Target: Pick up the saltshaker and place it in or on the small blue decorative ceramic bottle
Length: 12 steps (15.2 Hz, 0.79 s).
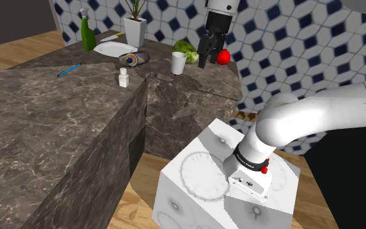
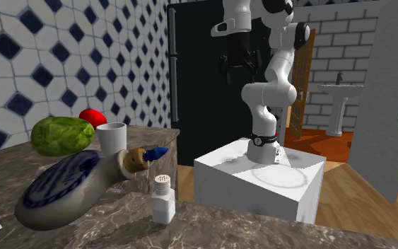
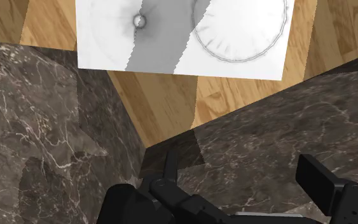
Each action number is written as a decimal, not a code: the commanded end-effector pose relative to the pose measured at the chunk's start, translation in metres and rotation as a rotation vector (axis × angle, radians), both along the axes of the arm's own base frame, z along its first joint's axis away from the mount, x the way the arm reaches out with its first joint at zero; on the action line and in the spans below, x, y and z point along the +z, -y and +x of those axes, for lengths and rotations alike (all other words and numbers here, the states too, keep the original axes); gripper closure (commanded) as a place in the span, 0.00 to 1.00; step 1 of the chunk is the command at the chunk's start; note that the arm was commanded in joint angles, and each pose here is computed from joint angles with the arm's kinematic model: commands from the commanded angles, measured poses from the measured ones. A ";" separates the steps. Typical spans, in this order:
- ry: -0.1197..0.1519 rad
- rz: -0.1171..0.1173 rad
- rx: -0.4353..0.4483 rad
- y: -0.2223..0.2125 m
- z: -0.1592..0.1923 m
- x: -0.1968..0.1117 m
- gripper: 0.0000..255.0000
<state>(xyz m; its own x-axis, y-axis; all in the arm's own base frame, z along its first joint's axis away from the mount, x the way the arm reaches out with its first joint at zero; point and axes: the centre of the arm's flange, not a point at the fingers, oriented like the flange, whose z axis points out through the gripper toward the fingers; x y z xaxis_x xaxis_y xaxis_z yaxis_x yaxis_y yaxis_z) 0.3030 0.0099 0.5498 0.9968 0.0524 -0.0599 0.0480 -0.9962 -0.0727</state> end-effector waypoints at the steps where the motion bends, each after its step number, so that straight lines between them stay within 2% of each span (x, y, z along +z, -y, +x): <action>1: 0.000 0.000 0.000 0.000 0.000 0.000 0.00; 12: 0.128 0.015 0.164 0.005 0.103 -0.080 0.00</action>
